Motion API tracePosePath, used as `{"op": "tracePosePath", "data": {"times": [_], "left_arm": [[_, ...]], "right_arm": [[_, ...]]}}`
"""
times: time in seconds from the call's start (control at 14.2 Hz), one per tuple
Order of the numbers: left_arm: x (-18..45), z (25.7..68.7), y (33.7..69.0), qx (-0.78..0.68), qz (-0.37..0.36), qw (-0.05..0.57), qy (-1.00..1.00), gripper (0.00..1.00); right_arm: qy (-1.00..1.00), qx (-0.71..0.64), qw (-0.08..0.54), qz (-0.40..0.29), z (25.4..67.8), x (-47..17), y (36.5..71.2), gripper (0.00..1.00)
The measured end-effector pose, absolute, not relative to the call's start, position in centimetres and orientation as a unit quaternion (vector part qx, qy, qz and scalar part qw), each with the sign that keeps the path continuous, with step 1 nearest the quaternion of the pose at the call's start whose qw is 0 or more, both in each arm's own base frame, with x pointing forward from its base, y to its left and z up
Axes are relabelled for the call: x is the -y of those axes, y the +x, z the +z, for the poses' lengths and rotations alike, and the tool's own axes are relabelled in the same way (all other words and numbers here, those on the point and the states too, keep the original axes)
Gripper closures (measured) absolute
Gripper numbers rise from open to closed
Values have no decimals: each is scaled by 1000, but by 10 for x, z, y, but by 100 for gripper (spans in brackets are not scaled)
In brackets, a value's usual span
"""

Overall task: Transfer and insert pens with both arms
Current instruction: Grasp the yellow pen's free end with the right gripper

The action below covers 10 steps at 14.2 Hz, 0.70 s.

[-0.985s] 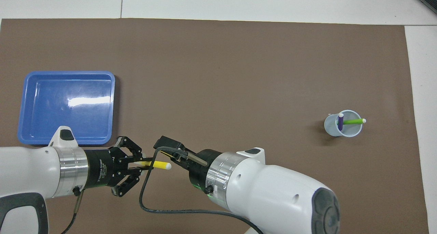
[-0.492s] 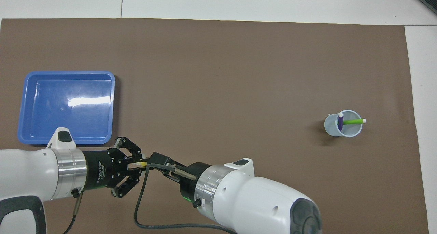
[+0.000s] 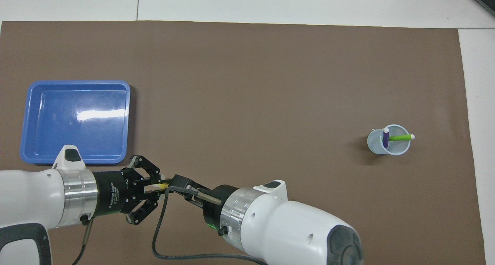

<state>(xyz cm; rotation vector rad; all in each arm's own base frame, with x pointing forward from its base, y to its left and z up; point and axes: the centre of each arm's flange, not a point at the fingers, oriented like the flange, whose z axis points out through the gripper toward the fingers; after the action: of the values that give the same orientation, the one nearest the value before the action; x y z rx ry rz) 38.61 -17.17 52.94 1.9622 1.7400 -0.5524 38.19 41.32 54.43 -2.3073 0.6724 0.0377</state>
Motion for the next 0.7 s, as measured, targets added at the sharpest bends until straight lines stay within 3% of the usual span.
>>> {"op": "tracePosePath", "data": {"times": [0.14, 0.21, 0.35, 0.49, 0.56, 0.7], "left_arm": [[172, 530, 386, -633, -202, 230, 711, 83], [172, 530, 386, -633, -203, 230, 711, 83], [172, 530, 386, -634, -203, 230, 710, 83], [172, 530, 386, -634, -204, 230, 709, 83], [173, 529, 386, -637, -207, 231, 706, 83], [172, 529, 386, -638, -207, 232, 705, 83]], "right_arm": [[-895, -261, 361, 15, 544, -413, 382, 40], [-895, -261, 361, 15, 544, -413, 382, 48], [-895, -261, 361, 15, 544, -413, 382, 52], [-895, -261, 362, 14, 545, -413, 382, 76], [-894, -262, 364, 12, 546, -413, 382, 82], [-893, -262, 365, 11, 546, -413, 382, 82]]}}
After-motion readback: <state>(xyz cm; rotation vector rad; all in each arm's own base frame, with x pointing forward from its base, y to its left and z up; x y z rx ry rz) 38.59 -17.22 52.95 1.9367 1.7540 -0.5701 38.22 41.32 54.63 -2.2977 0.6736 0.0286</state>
